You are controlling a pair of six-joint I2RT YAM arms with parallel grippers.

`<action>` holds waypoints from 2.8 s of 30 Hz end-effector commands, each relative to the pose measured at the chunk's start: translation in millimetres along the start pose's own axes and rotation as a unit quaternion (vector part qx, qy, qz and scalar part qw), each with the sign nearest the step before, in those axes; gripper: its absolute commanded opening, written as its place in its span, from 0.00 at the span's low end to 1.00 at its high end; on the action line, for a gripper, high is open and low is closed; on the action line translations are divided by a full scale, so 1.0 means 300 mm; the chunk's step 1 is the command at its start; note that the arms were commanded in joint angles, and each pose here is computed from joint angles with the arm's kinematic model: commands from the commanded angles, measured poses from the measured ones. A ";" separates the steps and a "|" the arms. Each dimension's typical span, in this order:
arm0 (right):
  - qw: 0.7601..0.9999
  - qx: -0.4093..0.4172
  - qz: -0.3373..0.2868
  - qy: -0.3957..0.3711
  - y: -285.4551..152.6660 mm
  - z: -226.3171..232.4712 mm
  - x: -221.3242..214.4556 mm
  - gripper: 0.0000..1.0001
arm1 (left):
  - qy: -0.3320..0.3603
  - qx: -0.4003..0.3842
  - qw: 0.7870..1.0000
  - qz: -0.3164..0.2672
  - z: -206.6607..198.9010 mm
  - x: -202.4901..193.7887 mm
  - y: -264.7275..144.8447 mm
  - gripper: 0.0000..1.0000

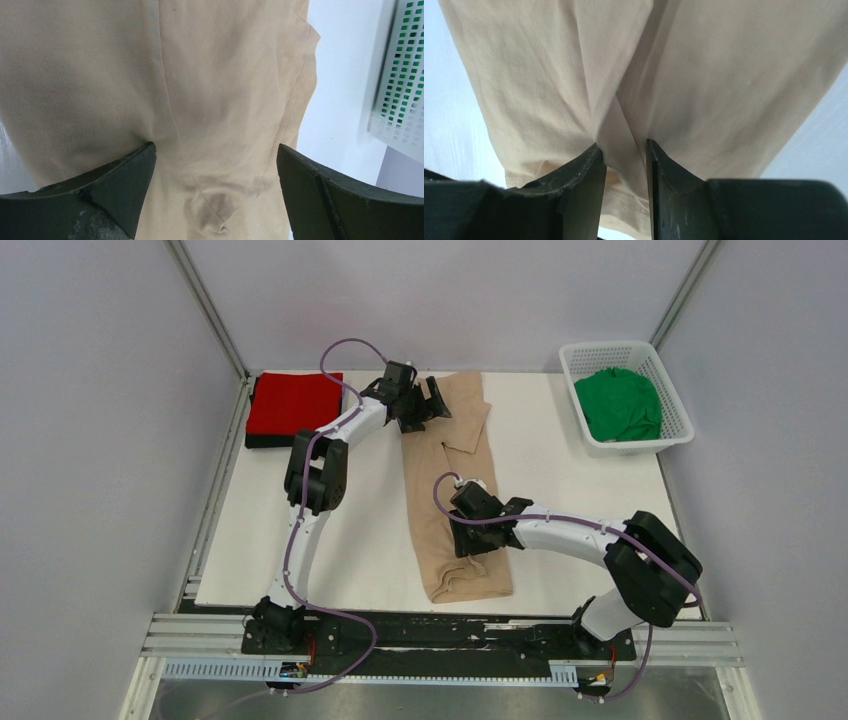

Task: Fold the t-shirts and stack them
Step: Grab the bottom of the folded rectangular tshirt with both arms

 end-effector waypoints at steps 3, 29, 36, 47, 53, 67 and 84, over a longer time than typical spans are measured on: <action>0.997 0.055 0.039 0.033 -0.082 0.012 -0.079 0.34 | -0.015 0.070 0.995 0.074 0.125 -0.158 0.051 1.00; 0.940 0.276 0.179 0.093 -0.299 0.129 -0.210 0.00 | -0.006 0.073 0.995 0.064 0.121 -0.133 0.055 1.00; 0.952 0.205 0.175 0.146 -0.206 0.054 -0.237 0.03 | 0.003 0.074 0.995 0.061 0.118 -0.120 0.047 1.00; 0.952 0.126 0.192 0.204 -0.138 -0.069 -0.329 0.31 | 0.032 0.067 0.995 0.070 0.117 -0.120 0.041 1.00; 0.965 0.177 0.117 0.153 -0.272 -0.027 -0.239 0.63 | 0.072 0.031 0.995 0.067 0.059 -0.080 -0.028 1.00; 0.961 0.083 -0.077 0.253 -0.339 -0.180 0.010 1.00 | 0.191 0.081 0.978 0.017 -0.196 -0.172 -0.549 1.00; 0.954 0.059 -0.017 0.293 -0.229 -0.299 -0.074 0.97 | 0.105 0.048 0.981 0.156 -0.266 -1.052 -0.843 1.00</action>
Point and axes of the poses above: each gripper's point midway between its finger pads, its own y axis out along the fingers, its own z axis along the line the jaws close on, x = y × z, the point moved 6 cm from there along -y, back along the fingers, and after that the axes turned 15 degrees about y, right-handed, at the moved point
